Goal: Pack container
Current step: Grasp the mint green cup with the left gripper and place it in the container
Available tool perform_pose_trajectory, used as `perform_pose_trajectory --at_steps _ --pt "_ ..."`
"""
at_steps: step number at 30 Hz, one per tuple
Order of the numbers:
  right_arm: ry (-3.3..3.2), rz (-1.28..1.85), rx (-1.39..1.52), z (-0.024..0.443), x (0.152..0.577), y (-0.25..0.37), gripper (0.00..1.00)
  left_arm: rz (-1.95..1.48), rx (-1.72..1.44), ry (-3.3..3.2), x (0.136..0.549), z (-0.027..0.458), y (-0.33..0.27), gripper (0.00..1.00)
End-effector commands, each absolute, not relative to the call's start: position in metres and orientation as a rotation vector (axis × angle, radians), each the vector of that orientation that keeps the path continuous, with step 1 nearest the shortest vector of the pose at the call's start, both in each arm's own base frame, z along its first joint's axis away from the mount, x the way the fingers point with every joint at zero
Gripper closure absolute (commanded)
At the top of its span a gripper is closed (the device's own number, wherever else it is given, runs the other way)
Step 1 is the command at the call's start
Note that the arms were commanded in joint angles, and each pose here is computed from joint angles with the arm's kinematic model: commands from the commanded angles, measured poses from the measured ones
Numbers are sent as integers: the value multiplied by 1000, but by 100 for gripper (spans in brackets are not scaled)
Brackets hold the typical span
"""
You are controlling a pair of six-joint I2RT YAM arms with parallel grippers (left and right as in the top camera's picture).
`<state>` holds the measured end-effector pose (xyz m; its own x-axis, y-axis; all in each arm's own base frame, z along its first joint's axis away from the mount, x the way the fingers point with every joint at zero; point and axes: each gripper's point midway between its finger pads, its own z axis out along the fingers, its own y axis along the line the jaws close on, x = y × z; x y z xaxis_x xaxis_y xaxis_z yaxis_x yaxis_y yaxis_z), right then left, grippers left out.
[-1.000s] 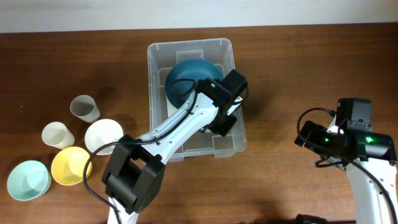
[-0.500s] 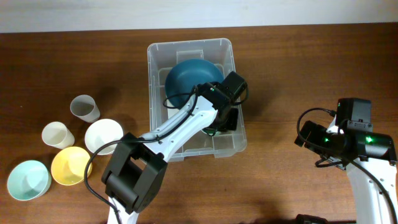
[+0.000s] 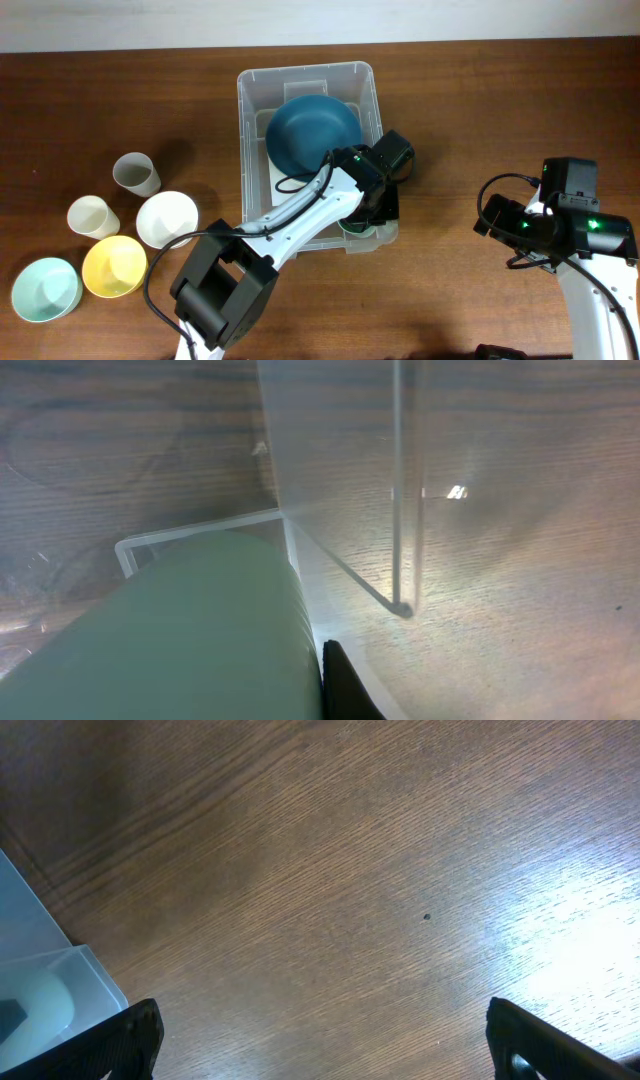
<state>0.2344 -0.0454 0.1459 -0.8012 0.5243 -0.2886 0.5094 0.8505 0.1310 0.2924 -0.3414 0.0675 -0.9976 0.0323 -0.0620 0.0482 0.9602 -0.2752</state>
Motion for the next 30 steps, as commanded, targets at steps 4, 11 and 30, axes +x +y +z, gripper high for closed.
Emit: perform_pose_trajectory --at_steps 4,11,30 --pt "2721 47 762 145 234 -46 1 -404 46 3067 287 62 -338 70" --pt "2724 46 762 145 233 -46 1 -336 -58 3007 318 71 -308 67" --pt "2720 47 761 145 234 -46 1 -423 30 2820 356 142 -267 94"
